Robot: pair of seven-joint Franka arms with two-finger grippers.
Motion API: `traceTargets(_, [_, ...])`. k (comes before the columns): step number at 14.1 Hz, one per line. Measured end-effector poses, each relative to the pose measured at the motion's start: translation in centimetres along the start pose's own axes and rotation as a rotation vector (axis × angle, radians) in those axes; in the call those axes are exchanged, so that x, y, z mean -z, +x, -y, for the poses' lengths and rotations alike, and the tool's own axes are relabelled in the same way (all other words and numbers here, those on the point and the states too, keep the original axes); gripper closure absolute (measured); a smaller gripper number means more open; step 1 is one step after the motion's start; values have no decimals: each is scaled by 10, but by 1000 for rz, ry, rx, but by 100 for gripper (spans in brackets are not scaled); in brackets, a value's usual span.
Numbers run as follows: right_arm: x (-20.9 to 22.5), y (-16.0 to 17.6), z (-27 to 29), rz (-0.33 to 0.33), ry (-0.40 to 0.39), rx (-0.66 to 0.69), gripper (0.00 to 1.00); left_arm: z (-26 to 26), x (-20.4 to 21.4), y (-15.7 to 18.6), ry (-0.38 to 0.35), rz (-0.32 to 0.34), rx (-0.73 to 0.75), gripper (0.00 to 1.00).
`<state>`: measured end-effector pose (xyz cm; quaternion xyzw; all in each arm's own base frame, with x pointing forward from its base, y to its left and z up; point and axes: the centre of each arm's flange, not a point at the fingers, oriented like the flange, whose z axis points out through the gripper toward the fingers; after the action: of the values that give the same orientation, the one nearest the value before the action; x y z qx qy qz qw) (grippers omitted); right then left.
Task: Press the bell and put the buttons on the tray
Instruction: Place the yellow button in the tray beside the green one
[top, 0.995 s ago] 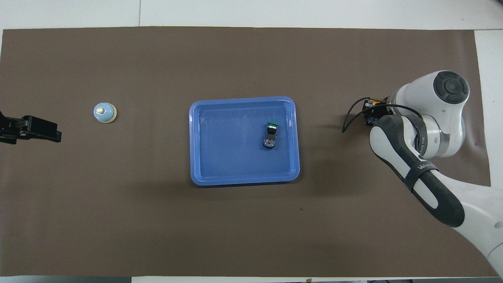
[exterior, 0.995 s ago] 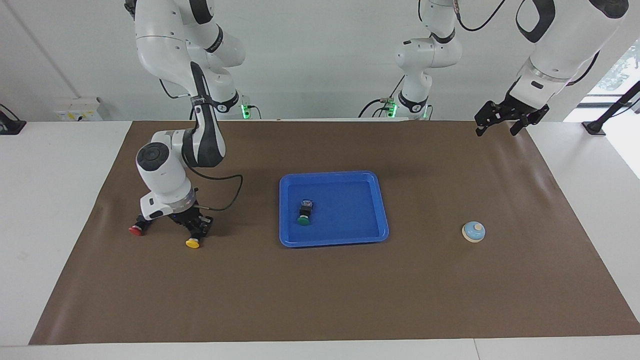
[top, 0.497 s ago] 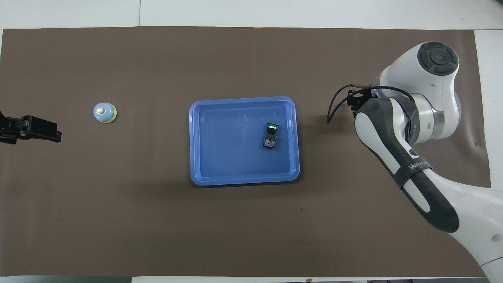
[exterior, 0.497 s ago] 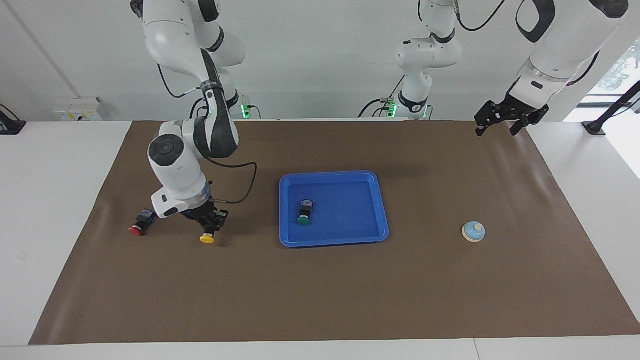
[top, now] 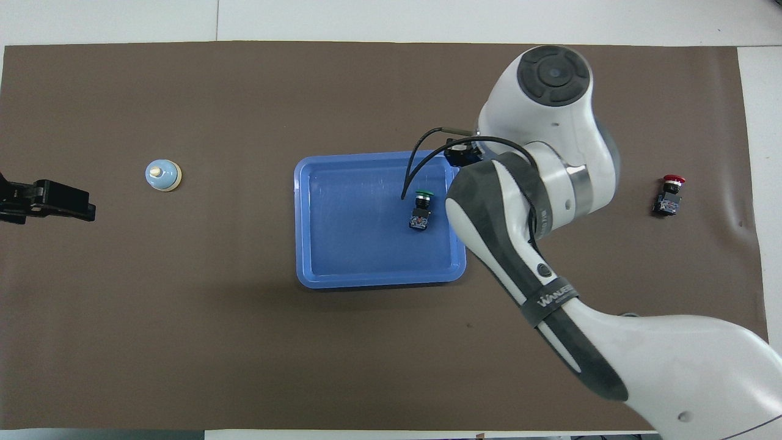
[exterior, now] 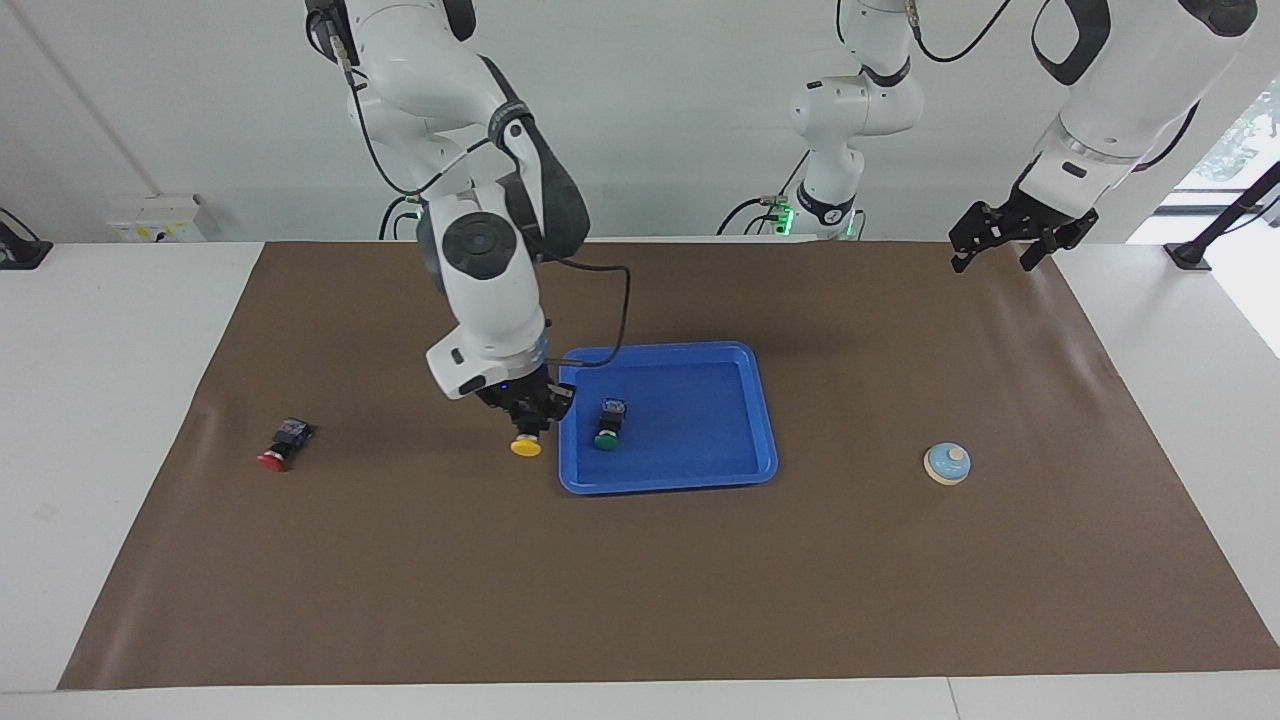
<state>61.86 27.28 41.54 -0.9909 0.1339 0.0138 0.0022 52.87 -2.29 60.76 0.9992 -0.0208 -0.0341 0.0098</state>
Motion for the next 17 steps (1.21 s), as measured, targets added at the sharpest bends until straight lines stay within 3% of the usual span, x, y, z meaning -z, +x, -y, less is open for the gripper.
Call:
traceTargets(5, [-24,-56,75,10,28,-19,59,0,0,0,0,0,0,0])
traceTargets(10, [-75,-70,105,-8,56,-11,59,0,0,0,0,0,0,0])
traceTargets(17, [-106,-98,117,-21,72,8,59,0,0,0,0,0,0,0])
